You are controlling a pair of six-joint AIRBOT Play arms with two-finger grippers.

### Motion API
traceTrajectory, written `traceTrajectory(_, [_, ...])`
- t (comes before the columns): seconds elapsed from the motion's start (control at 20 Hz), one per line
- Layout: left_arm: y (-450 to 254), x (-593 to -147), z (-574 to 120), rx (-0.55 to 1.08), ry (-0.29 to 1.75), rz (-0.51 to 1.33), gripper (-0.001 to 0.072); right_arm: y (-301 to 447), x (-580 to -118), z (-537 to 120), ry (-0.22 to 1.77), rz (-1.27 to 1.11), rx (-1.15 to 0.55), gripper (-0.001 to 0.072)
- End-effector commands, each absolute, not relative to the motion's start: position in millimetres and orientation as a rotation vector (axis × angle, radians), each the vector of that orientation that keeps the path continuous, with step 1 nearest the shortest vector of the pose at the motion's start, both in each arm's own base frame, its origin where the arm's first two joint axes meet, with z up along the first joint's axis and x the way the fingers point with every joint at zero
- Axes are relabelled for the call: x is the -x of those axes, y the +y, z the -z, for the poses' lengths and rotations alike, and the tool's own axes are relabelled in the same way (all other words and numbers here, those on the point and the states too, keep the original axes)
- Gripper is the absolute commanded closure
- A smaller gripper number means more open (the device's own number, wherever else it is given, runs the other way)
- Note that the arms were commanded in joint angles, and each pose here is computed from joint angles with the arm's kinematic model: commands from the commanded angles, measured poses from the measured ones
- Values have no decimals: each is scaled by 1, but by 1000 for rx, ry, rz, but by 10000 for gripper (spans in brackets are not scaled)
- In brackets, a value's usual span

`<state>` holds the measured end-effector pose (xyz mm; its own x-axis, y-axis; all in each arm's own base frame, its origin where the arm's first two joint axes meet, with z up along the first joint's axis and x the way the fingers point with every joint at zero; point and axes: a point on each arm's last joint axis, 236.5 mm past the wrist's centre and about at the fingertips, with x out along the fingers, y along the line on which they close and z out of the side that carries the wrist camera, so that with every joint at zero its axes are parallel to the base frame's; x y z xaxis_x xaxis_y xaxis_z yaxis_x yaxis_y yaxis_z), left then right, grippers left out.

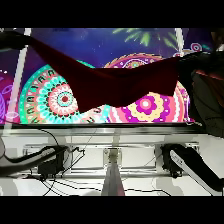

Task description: Fold the clothes and pants, and hang the long-sleeved shirts on hangers.

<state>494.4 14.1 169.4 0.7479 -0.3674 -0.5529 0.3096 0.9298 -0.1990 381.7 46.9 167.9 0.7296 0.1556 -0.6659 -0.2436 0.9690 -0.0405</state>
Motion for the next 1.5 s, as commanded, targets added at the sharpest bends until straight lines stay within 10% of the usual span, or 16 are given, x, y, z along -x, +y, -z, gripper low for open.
traceTrajectory(0.0, [7,-538,-107,208,691,275,691,41,-426,-123,693,-181,125,696])
traceTrajectory(0.1, [5,-541,-77,224,753,284,678,40,-444,-100,707,-174,123,696])
traceTrajectory(0.15, [6,-539,-68,227,778,290,551,40,-451,-92,710,-171,122,695])
traceTrajectory(0.2, [7,-536,-61,229,801,300,173,40,-456,-86,713,-169,120,695])
traceTrajectory(0.25, [8,-531,-56,237,827,309,42,40,-459,-82,714,-167,120,695])
traceTrajectory(0.3, [9,-522,-53,244,861,325,56,40,-460,-82,709,-166,120,695])
traceTrajectory(0.35, [9,-511,-48,254,907,348,277,39,-460,-83,708,-166,122,695])
traceTrajectory(0.4, [7,-497,-42,261,964,378,684,39,-460,-83,706,-165,122,695])
traceTrajectory(0.7, [2,-402,-12,182,1325,498,696,39,-460,-83,708,-166,122,695])
traceTrajectory(1.15, [-42,-278,42,305,1223,372,684,40,-460,-83,708,-166,122,695])
traceTrajectory(1.3, [-62,-257,69,453,1223,347,334,40,-459,-83,709,-168,117,695])
traceTrajectory(1.45, [-75,-254,82,588,1234,333,305,41,-459,-83,711,-169,112,695])
